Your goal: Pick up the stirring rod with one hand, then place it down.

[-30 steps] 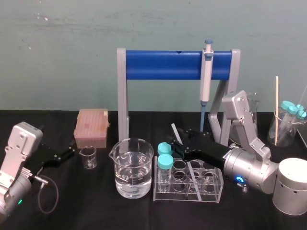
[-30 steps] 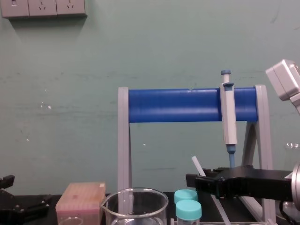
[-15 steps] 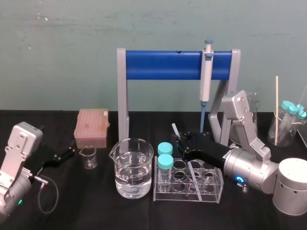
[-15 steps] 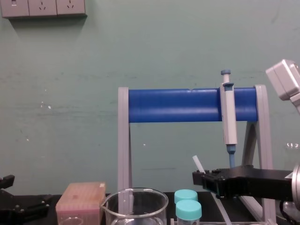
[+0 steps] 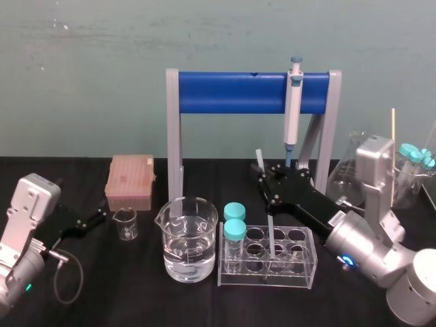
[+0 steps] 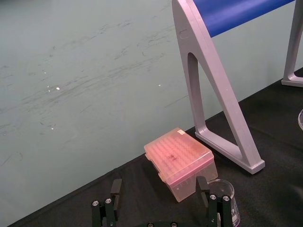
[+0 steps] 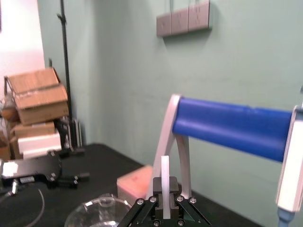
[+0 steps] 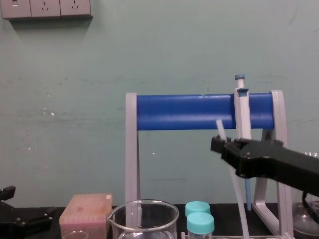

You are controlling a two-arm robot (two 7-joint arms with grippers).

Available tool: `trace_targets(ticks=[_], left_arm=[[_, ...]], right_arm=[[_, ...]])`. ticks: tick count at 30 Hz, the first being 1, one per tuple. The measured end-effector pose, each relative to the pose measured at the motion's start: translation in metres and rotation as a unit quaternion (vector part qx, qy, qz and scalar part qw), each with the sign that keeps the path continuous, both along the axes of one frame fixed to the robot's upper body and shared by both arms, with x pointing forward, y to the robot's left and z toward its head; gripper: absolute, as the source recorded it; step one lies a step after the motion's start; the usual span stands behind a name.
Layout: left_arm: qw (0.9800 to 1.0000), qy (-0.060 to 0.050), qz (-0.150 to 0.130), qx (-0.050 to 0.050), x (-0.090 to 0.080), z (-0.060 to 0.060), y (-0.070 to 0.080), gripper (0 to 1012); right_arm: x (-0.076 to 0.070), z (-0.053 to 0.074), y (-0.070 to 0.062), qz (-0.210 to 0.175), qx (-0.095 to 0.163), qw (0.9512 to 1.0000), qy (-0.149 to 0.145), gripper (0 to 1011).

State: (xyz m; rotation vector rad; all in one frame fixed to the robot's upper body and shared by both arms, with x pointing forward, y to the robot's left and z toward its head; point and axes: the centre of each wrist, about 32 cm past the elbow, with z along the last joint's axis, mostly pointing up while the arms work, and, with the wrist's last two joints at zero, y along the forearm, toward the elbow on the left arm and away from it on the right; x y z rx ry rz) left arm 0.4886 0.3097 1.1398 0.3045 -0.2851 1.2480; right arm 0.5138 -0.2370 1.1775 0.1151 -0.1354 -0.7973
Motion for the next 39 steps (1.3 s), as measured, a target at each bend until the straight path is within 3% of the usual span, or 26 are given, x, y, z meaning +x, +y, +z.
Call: trace_targets(ticks=[5,8,15,19,28,39], left_arm=[[1.0,0.0,0.0,0.0,0.0,0.0,0.0,1000],[1.0,0.0,0.0,0.0,0.0,0.0,0.0,1000],[1.0,0.0,0.0,0.0,0.0,0.0,0.0,1000],[1.0,0.0,0.0,0.0,0.0,0.0,0.0,1000],[1.0,0.0,0.0,0.0,0.0,0.0,0.0,1000],[1.0,0.0,0.0,0.0,0.0,0.0,0.0,1000]], right_arm=[[-0.011,0.001,-0.004,-0.002,0.014,0.9995,-0.03,69],[-0.014,0.009,-0.008,-0.007,0.019,0.9983,-0.055,69],[-0.008,0.034,-0.018,-0.034,0.038,0.9927,-0.109,69],[-0.002,0.044,-0.025,-0.056,0.035,0.9897,-0.127,69],[0.0,0.046,-0.038,-0.095,0.017,0.9886,-0.116,69],[-0.003,0.044,-0.042,-0.103,0.01,0.9888,-0.108,69]])
